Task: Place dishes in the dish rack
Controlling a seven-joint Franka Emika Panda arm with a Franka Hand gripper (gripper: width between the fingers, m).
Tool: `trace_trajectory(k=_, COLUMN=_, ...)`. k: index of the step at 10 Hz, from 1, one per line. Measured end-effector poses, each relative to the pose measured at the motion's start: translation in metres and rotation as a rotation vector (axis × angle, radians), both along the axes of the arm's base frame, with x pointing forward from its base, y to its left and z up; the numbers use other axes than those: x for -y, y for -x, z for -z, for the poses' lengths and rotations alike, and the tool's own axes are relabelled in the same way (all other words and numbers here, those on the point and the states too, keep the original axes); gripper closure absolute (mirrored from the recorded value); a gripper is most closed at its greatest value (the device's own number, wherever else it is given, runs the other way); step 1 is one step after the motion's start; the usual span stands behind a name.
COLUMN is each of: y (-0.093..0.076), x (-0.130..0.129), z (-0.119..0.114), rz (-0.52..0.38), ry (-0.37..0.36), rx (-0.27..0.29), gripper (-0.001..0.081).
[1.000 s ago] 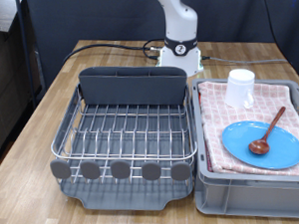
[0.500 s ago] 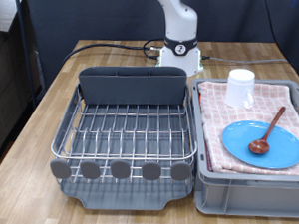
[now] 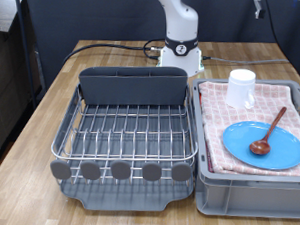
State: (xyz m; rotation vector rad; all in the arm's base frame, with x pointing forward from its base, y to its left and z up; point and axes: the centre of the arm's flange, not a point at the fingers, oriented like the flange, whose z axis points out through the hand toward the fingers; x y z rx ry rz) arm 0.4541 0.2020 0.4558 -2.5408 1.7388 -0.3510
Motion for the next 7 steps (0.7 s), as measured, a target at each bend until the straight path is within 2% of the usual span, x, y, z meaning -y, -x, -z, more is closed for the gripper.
trace_trajectory(k=2, y=-0.004, x=0.0, z=0.009, rz=0.007, ry=-0.016, rx=0.007, gripper=0.0003)
trace_trajectory(k=4, y=-0.005, x=-0.004, z=0.014, rz=-0.043, ry=0.04, rx=0.033, gripper=0.0003)
trace_trajectory(k=5, y=-0.007, x=-0.01, z=0.022, rz=-0.062, ry=0.071, rx=0.054, gripper=0.0003)
trace_trajectory(k=7, y=-0.014, x=-0.022, z=0.047, rz=-0.074, ry=0.085, rx=0.086, gripper=0.0003)
